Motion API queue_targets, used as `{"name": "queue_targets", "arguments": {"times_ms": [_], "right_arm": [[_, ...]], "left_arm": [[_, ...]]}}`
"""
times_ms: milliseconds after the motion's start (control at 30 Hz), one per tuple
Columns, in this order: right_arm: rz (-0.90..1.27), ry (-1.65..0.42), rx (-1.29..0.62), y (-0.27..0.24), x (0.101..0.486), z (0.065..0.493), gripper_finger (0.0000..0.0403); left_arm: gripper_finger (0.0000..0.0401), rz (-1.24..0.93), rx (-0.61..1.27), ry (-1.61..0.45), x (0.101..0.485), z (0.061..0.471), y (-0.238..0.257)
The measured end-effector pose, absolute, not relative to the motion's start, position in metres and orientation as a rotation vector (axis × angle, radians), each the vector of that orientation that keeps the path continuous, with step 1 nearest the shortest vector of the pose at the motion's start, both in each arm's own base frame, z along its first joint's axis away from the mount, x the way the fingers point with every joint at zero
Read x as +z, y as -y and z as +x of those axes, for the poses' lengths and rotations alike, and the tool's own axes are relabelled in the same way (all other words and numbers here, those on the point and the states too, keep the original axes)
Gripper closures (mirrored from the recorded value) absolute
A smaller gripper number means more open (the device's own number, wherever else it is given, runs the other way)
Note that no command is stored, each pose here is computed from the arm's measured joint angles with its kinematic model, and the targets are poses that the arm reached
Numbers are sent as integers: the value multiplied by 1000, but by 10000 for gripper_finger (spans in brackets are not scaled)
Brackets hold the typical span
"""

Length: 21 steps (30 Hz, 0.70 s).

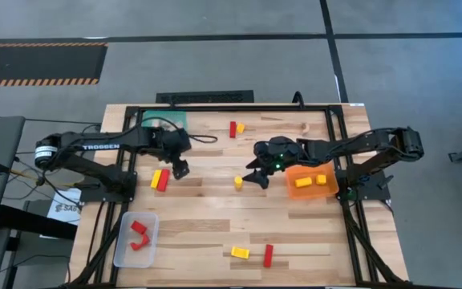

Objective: Sort & place blocks by color
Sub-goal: Put the red block into the transparent bin

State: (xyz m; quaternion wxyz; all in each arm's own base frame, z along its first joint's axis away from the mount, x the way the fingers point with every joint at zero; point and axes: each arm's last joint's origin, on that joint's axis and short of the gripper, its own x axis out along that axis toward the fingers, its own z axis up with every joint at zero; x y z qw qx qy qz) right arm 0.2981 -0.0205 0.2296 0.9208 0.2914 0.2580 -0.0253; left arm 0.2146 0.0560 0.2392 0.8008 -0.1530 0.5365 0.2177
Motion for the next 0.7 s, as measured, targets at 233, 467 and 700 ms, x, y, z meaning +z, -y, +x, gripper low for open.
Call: {"name": "queue_targets", "arguments": {"times_ms": [233,467,700], "right_arm": [[604,-478,-42,21,234,301,64],[603,-479,-43,22,234,300,65],[602,-481,-40,21,234,300,67]], "left_arm": [[131,-738,828,-1217,215,190,-65],[131,-805,926,-1229,184,174,-74],[131,-849,912,-1276,165,166,-67]]}}
